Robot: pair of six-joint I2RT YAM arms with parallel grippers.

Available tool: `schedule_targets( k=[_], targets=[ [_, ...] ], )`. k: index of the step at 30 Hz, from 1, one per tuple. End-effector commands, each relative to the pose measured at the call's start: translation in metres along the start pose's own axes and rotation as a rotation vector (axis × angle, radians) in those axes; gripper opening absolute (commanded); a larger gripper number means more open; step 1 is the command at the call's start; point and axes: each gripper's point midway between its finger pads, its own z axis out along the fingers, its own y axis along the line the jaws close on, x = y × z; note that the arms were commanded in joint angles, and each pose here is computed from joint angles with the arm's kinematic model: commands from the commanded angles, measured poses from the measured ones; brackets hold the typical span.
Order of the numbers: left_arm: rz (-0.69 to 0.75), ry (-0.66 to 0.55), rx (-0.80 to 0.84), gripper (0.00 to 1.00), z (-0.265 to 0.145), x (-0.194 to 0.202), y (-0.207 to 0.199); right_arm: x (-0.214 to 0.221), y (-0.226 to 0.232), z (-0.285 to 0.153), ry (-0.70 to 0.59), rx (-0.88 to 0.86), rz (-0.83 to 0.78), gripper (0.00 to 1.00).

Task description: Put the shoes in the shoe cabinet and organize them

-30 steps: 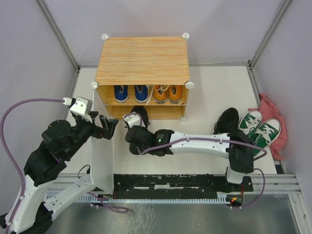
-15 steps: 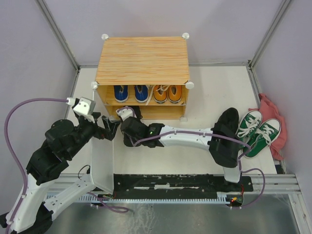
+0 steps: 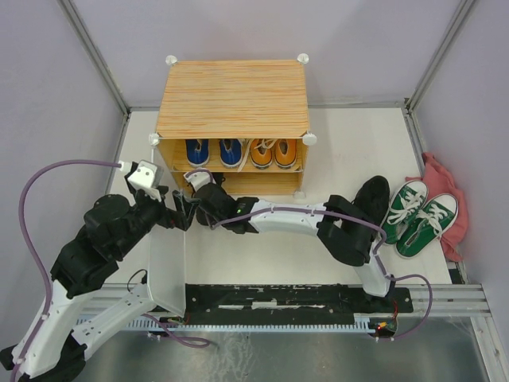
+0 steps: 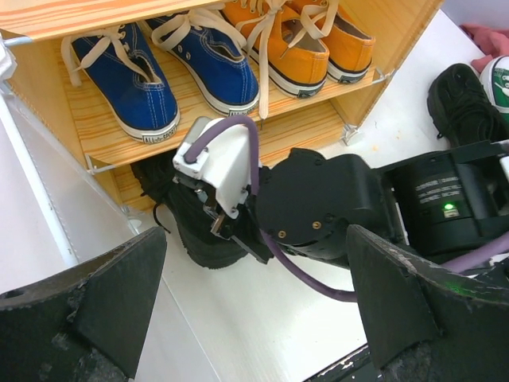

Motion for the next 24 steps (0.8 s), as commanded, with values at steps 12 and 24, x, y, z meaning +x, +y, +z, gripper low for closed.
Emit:
schedule_targets(
  k=[12,24],
  targets=[
    [-0.064,-0.063,0.006,1.00,0.005,-0.008,-0.003,-0.120,-0.019,0.031,-0.324,0.031,0.096,0.02],
    [-0.058,-0.089,-0.012,1.00,0.003,-0.015,0.000,-0.102,-0.042,0.037,-0.298,0.083,0.160,0.34]
  ],
)
